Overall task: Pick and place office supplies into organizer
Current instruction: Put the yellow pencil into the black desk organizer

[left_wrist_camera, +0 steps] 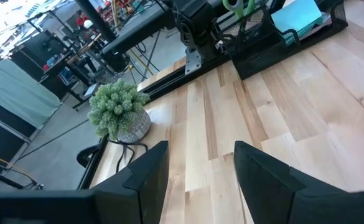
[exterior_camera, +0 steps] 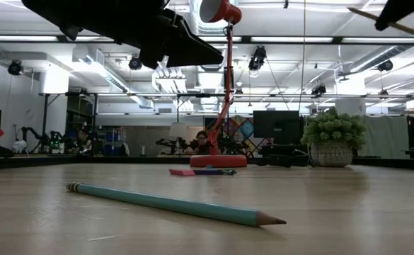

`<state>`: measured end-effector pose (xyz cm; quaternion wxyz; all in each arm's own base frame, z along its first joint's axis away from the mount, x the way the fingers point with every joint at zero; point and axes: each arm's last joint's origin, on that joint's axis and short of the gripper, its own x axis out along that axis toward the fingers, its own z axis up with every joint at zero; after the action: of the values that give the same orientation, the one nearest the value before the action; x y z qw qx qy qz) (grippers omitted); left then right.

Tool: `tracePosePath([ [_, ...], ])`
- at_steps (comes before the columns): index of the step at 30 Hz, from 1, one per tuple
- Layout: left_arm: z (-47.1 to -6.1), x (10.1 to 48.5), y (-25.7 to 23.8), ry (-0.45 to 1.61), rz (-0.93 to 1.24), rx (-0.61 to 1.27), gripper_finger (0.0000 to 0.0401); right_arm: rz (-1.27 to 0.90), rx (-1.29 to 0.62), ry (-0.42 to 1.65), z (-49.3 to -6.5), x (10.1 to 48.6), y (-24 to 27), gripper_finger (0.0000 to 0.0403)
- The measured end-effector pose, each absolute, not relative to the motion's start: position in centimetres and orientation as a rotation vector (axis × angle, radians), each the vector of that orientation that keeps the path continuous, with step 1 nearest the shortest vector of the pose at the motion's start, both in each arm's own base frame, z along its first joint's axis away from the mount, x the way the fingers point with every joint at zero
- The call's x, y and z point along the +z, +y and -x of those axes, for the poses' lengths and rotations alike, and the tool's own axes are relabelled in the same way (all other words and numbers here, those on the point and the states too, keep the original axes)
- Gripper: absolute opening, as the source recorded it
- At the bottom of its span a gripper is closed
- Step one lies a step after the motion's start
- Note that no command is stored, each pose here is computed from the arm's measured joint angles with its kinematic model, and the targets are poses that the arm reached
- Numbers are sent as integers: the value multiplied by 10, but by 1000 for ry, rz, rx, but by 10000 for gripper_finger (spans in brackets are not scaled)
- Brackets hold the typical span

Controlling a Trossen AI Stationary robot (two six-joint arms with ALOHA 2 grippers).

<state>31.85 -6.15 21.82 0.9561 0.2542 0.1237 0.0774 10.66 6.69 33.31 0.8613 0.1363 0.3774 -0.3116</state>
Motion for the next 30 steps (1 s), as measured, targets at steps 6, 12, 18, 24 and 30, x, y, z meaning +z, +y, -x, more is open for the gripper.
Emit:
tracePosePath([
  [6, -318, 217, -61, 260, -519, 155, 167, -308, -661, 830, -100, 311, 76, 13],
  [12, -318, 217, -61, 259, -497, 158, 167, -314, -632, 831, -93, 297, 89, 13],
  [18, -318, 216, -61, 271, -498, 155, 167, -242, -639, 846, -92, 281, 103, 13],
  [24, -318, 216, -61, 270, -498, 155, 167, -156, -668, 871, -96, 267, 112, 13],
  [30, -318, 216, -61, 270, -497, 156, 167, -97, -695, 878, -99, 257, 117, 13],
])
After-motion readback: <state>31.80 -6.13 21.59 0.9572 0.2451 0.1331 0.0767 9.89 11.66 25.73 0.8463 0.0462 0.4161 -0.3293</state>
